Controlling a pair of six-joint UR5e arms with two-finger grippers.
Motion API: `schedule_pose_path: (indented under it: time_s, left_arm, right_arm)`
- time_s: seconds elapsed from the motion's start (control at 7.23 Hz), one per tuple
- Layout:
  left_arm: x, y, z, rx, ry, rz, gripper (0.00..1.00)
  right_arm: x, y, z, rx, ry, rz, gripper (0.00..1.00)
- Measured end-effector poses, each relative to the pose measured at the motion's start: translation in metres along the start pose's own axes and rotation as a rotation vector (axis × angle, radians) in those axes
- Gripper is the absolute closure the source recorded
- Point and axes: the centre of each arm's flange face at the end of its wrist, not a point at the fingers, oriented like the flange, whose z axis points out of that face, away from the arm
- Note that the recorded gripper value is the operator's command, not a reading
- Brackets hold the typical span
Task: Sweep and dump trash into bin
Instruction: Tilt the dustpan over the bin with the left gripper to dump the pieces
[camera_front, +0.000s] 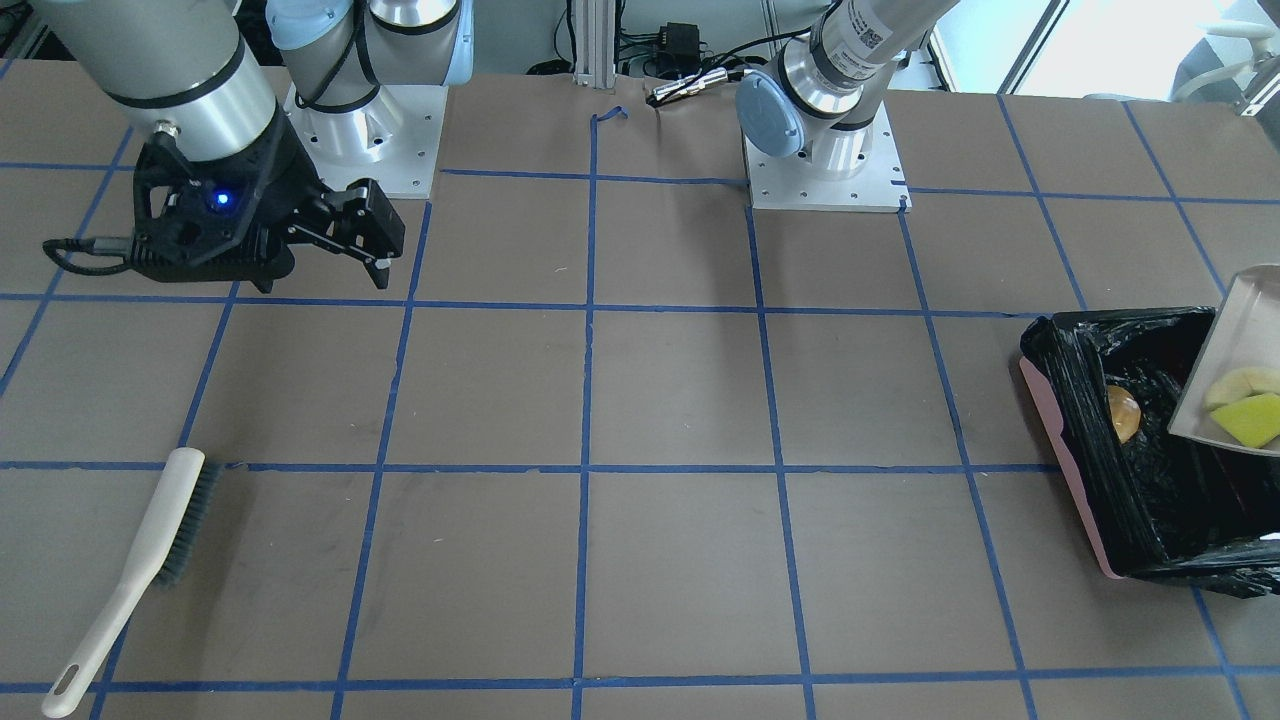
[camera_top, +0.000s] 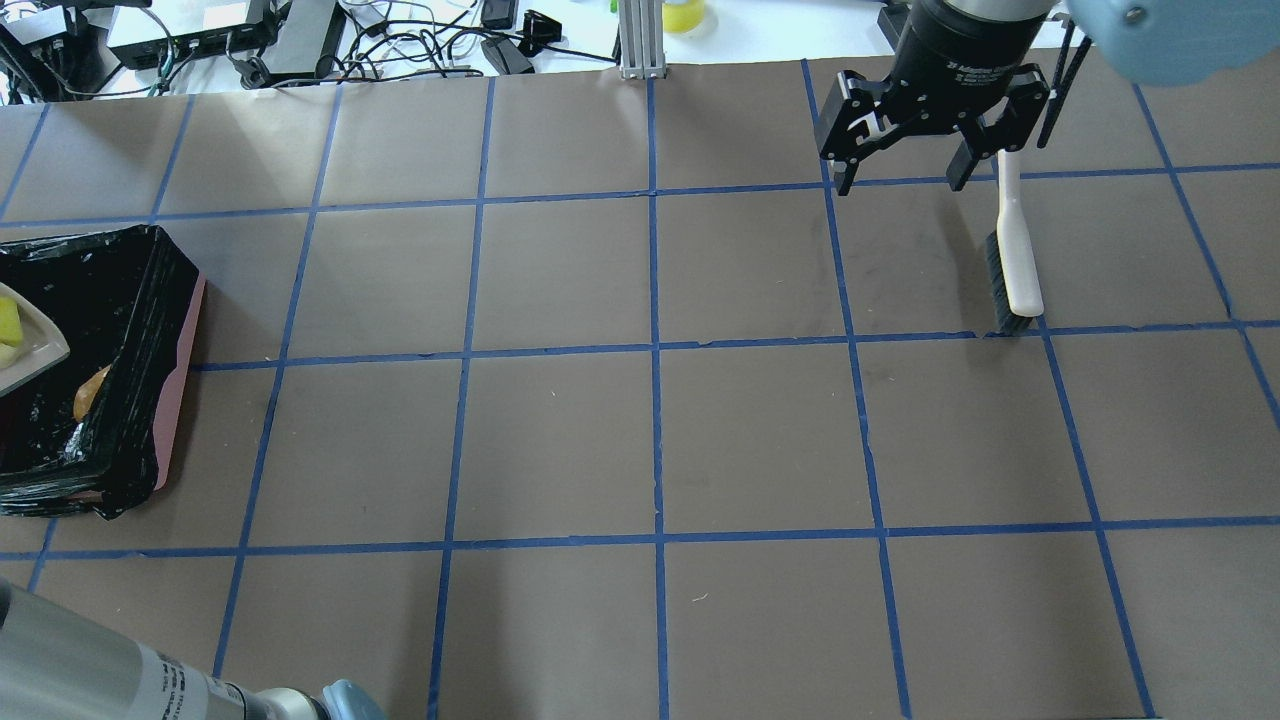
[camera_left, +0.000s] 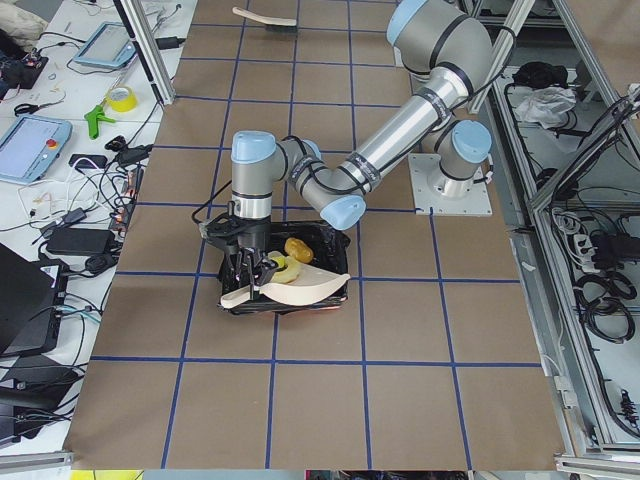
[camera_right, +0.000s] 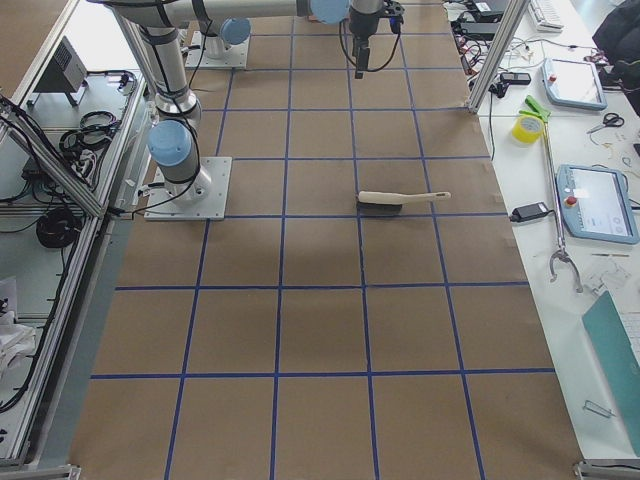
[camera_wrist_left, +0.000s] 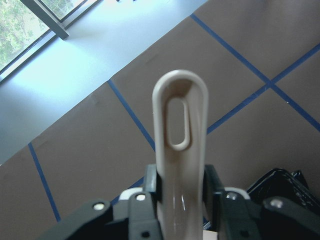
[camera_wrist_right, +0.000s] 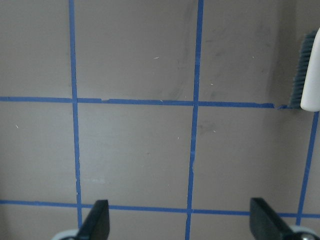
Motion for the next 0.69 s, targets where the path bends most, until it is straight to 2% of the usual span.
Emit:
schedule_pose_path:
  time_s: [0.14,0.42,0.69]
  left_arm:
    - [0.005,0.001,-0.006,0.009,-0.036,0.023,1.00]
    - [0.029,0.004,-0.030,0.068,-0.108,0.059,1.00]
    - [0.040,0.002,-0.042,0.149,-0.119,0.089,1.00]
  right_arm:
    - [0.000,0.007,-0.004,-0.008,-0.004,0.001,0.00]
    - [0.000,0.011,-0.004,-0.011,-0.012,0.000,0.00]
    - [0.004,0.012,-0.001,0.006,0.016,-0.003,0.00]
